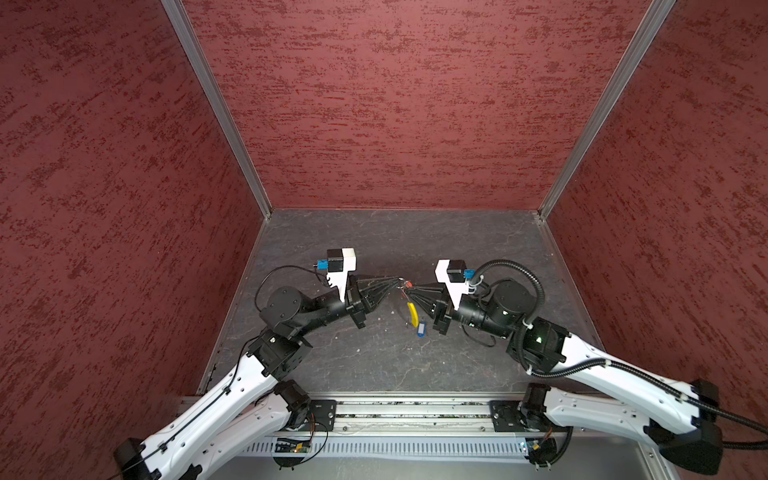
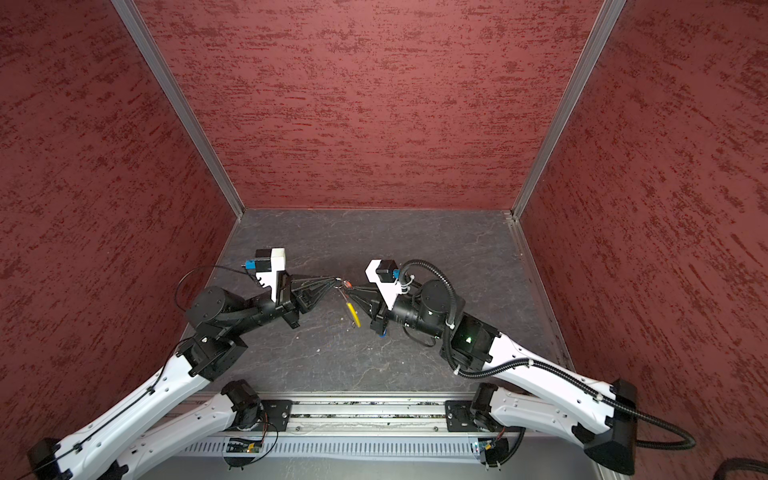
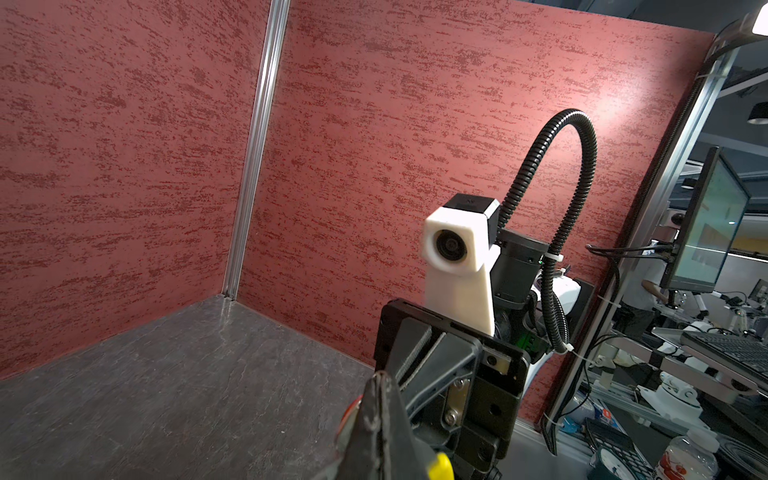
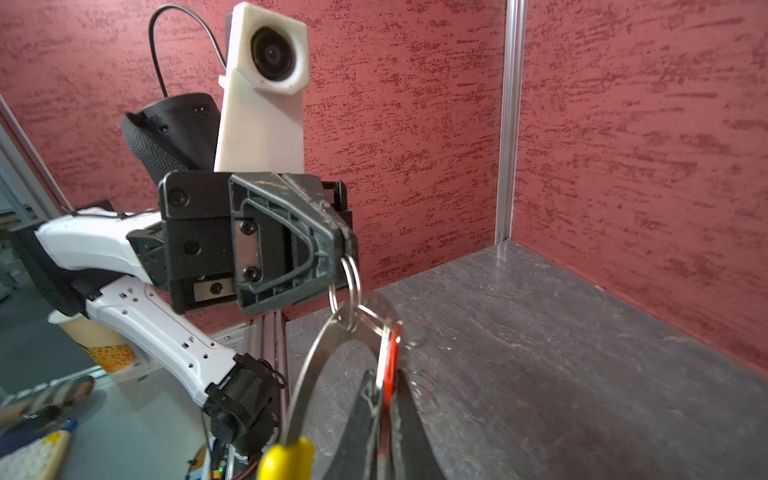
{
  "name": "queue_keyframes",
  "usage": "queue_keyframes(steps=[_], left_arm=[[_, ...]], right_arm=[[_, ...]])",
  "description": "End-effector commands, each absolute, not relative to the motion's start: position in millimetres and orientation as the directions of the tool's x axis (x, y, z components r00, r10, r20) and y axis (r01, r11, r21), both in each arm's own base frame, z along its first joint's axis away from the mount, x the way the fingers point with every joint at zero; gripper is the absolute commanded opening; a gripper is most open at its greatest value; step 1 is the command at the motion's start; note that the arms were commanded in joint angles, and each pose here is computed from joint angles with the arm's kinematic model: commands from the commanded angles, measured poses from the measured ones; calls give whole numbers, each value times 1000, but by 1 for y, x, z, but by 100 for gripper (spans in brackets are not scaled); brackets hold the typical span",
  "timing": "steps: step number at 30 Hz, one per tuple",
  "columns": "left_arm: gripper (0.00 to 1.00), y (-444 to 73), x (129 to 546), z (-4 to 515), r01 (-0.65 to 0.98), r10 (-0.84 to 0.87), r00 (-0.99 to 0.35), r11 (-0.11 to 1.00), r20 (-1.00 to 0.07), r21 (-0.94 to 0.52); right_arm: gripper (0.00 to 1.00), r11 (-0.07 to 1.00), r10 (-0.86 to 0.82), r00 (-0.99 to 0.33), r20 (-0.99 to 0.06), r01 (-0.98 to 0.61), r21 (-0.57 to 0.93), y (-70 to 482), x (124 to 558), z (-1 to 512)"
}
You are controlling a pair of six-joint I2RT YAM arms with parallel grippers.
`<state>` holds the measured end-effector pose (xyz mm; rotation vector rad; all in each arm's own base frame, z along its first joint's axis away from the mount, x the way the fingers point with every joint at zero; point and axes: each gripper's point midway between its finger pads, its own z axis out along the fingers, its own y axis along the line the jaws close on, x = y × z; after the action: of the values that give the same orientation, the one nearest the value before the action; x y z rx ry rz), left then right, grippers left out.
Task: Remove the keys from the keyring
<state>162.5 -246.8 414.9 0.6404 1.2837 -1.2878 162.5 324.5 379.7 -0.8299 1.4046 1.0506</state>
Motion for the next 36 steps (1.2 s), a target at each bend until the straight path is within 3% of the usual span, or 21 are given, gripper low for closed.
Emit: queue_keyframes(steps=[1, 11, 26, 27, 28, 30, 33, 36], left_arm=[[0, -243, 164, 421, 918, -359, -198, 259, -912, -301], [0, -237, 176, 425, 892, -451, -273, 213, -850, -399], [0, -238, 166, 429, 922, -426, -249, 172, -870, -348], [0, -238, 165, 429, 923, -423, -246, 172, -872, -343], [0, -238, 164, 430, 927, -421, -238, 171, -875, -334], [0, -240, 165, 423, 920, -395, -258, 178, -882, -349], [0, -241, 165, 421, 920, -385, -258, 181, -886, -347], [0, -240, 163, 419, 924, -374, -252, 181, -893, -337]], right_arm=[[0, 377, 90, -78, -993, -920, 107, 322, 163, 391], [0, 450, 29, -36, -999, -892, 46, 333, 164, 375], [0, 479, -20, -31, -999, -878, 17, 339, 162, 360], [2, 477, -18, -34, -999, -879, 21, 338, 160, 361], [11, 471, -18, -36, -999, -882, 23, 337, 159, 362], [36, 454, -14, -41, -999, -891, 30, 334, 155, 366], [49, 426, 13, -48, -999, -903, 49, 325, 153, 375], [54, 404, 40, -45, -998, -913, 58, 314, 153, 383]])
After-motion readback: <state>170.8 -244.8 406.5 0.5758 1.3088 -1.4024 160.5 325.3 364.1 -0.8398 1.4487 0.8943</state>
